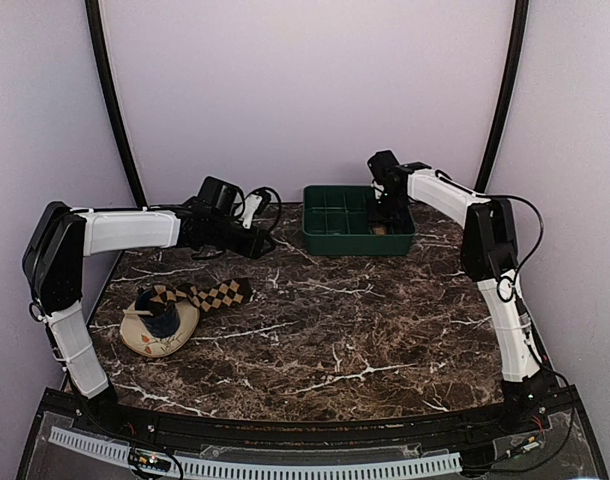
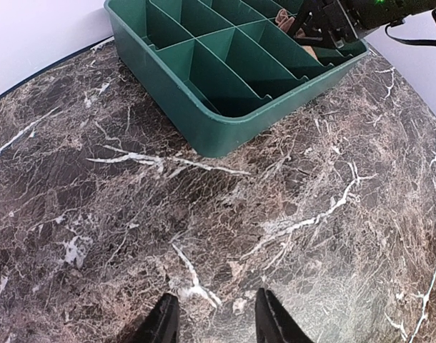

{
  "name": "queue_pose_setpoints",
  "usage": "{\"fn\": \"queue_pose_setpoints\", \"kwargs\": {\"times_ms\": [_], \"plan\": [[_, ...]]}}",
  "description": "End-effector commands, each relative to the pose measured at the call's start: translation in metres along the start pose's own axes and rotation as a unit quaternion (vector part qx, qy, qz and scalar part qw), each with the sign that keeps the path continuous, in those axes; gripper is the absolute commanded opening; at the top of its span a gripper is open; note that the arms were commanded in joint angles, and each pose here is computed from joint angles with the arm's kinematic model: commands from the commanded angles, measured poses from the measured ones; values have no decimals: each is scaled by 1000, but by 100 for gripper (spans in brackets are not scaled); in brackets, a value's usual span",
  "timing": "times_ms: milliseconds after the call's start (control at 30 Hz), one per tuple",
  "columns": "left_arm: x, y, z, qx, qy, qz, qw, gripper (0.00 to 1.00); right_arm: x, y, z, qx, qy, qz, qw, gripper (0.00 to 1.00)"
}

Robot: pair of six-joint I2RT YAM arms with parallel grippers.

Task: Roll the socks
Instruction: Place the sock in the storage box.

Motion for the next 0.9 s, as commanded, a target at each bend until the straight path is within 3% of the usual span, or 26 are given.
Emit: {"fn": "queue_pose_setpoints", "kwargs": {"times_ms": [0,233,467,867], "plan": [[-12,3,14,-4,-14,4,1000,39,-31,-3,19,10,-40,14,999,52],[-16,2,18,-8,-21,4,1000,39,-40,-1,26,3,-62,27,998,50],[-16,3,18,-11,-21,4,1000,39,-24,5,27,-3,-63,41,997,30],[-13,4,20,-2,-21,7,1000,39,19,1,17,0,-25,40,999,19]]}}
Point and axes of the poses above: each gripper's point midway between its finger pads, its own x axis out along the fingers, its own y axis along the line the jaws close on, z = x × y, the point moved 9 cm from there along -x, back along the fingers, and after that the axes turned 12 degrees about x, right-handed, at the moved point
